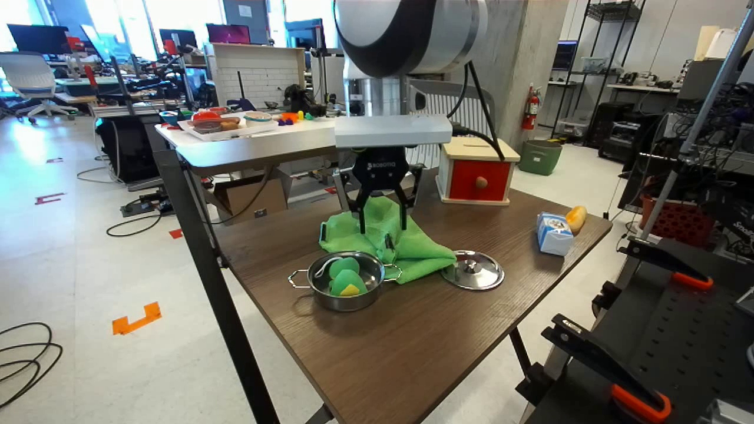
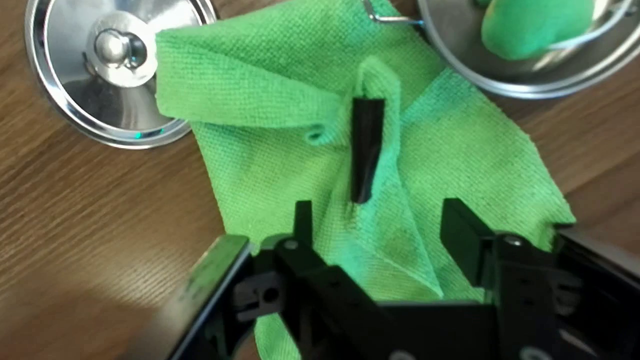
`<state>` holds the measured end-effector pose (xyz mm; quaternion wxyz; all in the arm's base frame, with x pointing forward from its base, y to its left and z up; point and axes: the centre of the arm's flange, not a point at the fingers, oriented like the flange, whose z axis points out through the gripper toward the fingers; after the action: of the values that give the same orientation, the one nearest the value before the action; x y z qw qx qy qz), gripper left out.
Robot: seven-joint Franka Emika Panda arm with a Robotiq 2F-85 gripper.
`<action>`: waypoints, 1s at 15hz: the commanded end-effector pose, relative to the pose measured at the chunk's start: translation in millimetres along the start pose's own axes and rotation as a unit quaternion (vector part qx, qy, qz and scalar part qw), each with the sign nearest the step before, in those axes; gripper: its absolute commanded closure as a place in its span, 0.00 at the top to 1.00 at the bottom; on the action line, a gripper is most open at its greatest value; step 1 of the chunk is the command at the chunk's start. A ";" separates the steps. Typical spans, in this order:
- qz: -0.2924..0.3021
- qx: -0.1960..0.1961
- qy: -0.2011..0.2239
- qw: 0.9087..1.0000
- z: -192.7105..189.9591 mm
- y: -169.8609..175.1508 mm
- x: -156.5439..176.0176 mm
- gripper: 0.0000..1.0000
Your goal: Fold the green towel
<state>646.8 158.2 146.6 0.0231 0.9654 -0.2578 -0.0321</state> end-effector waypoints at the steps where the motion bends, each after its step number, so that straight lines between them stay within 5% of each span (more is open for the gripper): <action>1: -0.005 0.002 0.018 1.000 -36.3 -7.6 11.4 1.00; 8: -0.021 0.016 0.045 0.999 -52.6 -49.3 13.4 1.00; 15: -0.042 0.006 0.050 0.998 -26.9 -88.0 -4.9 1.00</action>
<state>672.9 225.5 181.9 0.0109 0.9761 -0.2164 0.0157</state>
